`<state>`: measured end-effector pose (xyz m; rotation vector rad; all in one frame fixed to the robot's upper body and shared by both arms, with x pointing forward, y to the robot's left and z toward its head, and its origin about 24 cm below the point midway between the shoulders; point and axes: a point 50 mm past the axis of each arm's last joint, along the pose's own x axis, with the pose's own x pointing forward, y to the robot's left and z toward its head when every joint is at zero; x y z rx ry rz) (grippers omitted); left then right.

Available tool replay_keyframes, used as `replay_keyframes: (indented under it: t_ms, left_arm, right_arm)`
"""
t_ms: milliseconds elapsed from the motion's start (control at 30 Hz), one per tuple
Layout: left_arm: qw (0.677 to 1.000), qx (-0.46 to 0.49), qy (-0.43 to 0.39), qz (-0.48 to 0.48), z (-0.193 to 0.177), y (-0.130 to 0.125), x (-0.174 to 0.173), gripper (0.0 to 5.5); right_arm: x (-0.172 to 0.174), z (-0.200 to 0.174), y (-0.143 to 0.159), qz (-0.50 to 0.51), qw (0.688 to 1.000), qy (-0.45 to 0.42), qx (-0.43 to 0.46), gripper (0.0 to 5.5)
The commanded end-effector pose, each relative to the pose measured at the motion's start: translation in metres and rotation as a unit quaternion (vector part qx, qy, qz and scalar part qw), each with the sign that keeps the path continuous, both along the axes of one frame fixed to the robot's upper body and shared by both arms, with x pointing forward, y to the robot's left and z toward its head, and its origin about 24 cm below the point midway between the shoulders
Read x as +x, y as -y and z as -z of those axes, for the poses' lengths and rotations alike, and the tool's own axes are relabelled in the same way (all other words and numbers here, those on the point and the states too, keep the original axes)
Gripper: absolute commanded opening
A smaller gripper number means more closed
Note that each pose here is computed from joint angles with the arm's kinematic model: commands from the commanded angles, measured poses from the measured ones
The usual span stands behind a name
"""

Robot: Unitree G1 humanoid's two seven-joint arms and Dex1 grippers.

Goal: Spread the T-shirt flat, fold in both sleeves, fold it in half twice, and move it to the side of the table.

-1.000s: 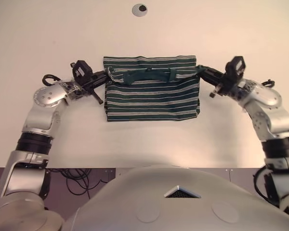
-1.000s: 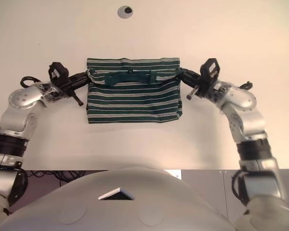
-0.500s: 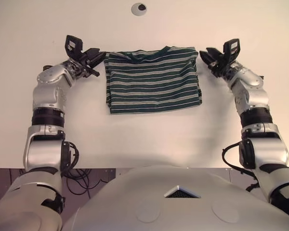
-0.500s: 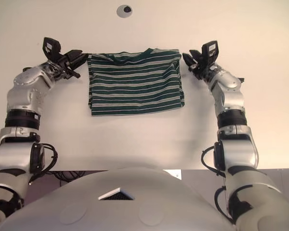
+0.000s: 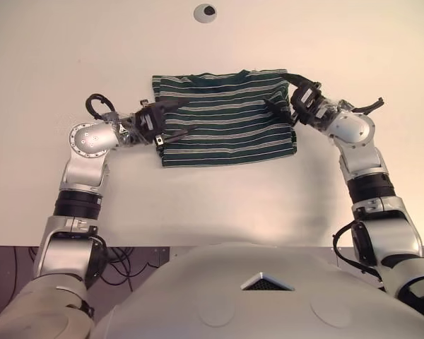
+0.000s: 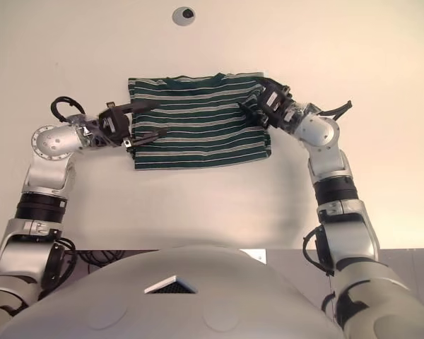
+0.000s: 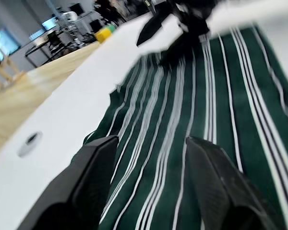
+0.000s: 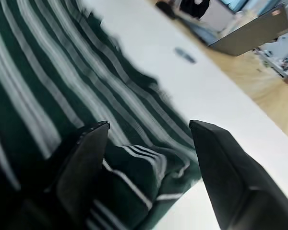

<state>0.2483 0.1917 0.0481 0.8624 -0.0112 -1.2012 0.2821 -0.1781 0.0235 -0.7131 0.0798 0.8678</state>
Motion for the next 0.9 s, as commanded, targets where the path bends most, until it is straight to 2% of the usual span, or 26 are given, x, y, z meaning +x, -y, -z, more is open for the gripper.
replay_keyframes:
  t_ms: [33,167,267,333,433,500,567,600,633,700,733,800,833,900]
  left_arm:
    - [0.942,0.259,0.140,0.164,0.009,0.000,0.001,2.56]
    - [0.843,0.418,0.225,0.254,0.015,-0.006,0.031,2.56]
    - [0.771,0.494,0.283,0.285,0.008,-0.012,0.063,2.56]
    - [0.735,0.482,0.341,0.333,0.006,0.009,0.073,2.56]
    - [0.693,0.429,0.402,0.416,0.012,0.056,0.074,2.56]
    - [0.662,0.396,0.449,0.452,0.016,0.078,0.077,2.56]
    - [0.641,0.382,0.484,0.456,0.014,0.083,0.085,2.56]
    - [0.639,0.377,0.501,0.445,0.011,0.079,0.090,2.56]
    - [0.651,0.362,0.519,0.420,0.003,0.074,0.096,2.56]
    - [0.694,0.309,0.546,0.354,-0.015,0.068,0.104,2.56]
    - [0.726,0.264,0.556,0.307,-0.028,0.066,0.106,2.56]
    - [0.791,0.133,0.560,0.206,-0.060,0.063,0.105,2.56]
    - [0.814,0.067,0.554,0.161,-0.077,0.059,0.103,2.56]
    - [0.834,-0.010,0.539,0.117,-0.099,0.046,0.097,2.56]
  right_arm:
    - [-0.032,0.011,0.011,-0.092,0.986,-0.069,-0.122,3.07]
    - [-0.073,0.012,0.004,-0.207,0.953,-0.165,-0.148,3.07]
    - [-0.099,-0.004,-0.031,-0.299,0.933,-0.183,-0.083,3.07]
    - [-0.105,-0.015,-0.061,-0.329,0.930,-0.163,-0.015,3.07]
    - [-0.078,-0.025,-0.106,-0.274,0.956,-0.075,0.066,3.07]
    - [-0.059,-0.034,-0.121,-0.234,0.967,-0.036,0.094,3.07]
    - [-0.046,-0.043,-0.120,-0.198,0.974,-0.012,0.114,3.07]
    - [-0.040,-0.048,-0.112,-0.176,0.977,-0.003,0.122,3.07]
    - [-0.037,-0.051,-0.100,-0.155,0.980,0.003,0.125,3.07]
    - [-0.036,-0.056,-0.077,-0.127,0.982,0.001,0.139,3.07]
    - [-0.039,-0.059,-0.066,-0.119,0.981,-0.008,0.154,3.07]
    - [-0.047,-0.067,-0.045,-0.109,0.977,-0.025,0.182,3.07]
    - [-0.049,-0.070,-0.033,-0.103,0.977,-0.029,0.187,3.07]
    - [-0.052,-0.073,-0.014,-0.089,0.980,-0.027,0.179,3.07]
